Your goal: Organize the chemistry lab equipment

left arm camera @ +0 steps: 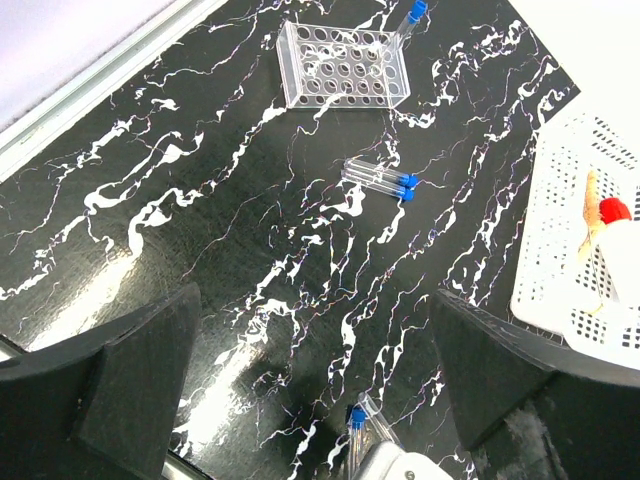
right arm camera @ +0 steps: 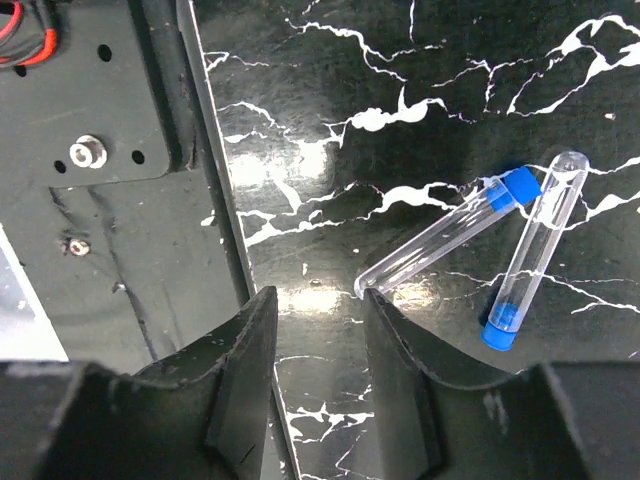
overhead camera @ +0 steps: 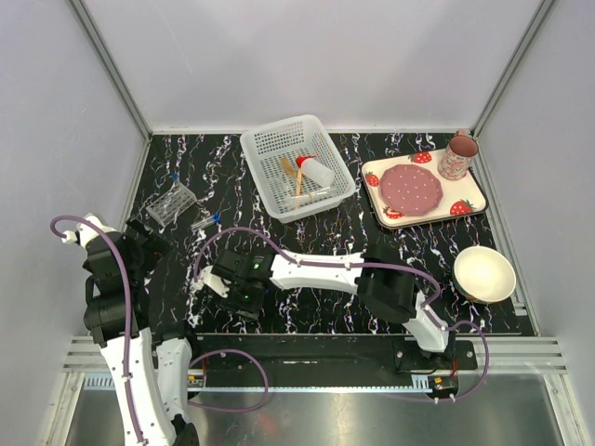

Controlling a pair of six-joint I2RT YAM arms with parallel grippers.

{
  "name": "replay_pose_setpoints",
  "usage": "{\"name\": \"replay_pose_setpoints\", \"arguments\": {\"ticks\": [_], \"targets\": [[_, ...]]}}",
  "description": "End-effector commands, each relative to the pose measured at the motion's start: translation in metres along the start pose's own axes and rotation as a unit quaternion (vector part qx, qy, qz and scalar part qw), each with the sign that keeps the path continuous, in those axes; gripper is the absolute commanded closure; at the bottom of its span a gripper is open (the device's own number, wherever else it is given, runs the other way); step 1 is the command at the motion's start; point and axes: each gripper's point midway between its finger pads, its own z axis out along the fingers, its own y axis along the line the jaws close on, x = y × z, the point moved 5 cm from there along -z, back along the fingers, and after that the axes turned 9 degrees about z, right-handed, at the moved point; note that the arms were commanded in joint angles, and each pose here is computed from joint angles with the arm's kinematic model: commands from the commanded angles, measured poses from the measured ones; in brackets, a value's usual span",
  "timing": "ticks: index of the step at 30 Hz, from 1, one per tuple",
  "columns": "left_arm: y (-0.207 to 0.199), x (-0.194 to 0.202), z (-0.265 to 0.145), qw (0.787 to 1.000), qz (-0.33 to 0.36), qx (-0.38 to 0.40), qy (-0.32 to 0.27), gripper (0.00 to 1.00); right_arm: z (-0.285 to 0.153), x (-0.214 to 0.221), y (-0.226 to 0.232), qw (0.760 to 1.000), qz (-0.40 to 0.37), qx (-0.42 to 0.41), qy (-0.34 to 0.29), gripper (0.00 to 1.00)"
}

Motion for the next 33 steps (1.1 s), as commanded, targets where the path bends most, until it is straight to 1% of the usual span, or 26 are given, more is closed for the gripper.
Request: {"name": "replay_pose_setpoints", "arguments": {"ticks": [1,6,15,23,28,33], "targets": [[0.003,-0.003,-0.001,1.000,-0.001,-0.008,-0.018,0.01,0.004,-0.015,-0.010,0.999,0.008,0.047,-0.022,0.55],[0.003,-0.005,-0.002,1.000,0.005,-0.007,-0.020,0.01,0.013,-0.010,-0.020,0.997,0.007,0.074,-0.013,0.55],[0.002,-0.004,-0.003,1.000,0.009,-0.001,-0.017,0.01,0.026,-0.003,-0.027,0.996,0.009,0.090,0.003,0.55],[-0.002,-0.004,-0.003,1.000,0.010,0.012,-0.013,0.01,0.030,0.003,-0.033,0.994,0.006,0.107,0.014,0.70],[-0.002,-0.003,-0.003,1.000,0.019,0.015,-0.012,0.01,0.031,0.007,-0.040,0.992,0.003,0.121,0.018,0.75],[-0.009,0.002,-0.002,0.998,0.029,0.049,0.002,0.01,0.025,0.009,-0.051,0.993,0.007,0.120,0.019,0.80]]}}
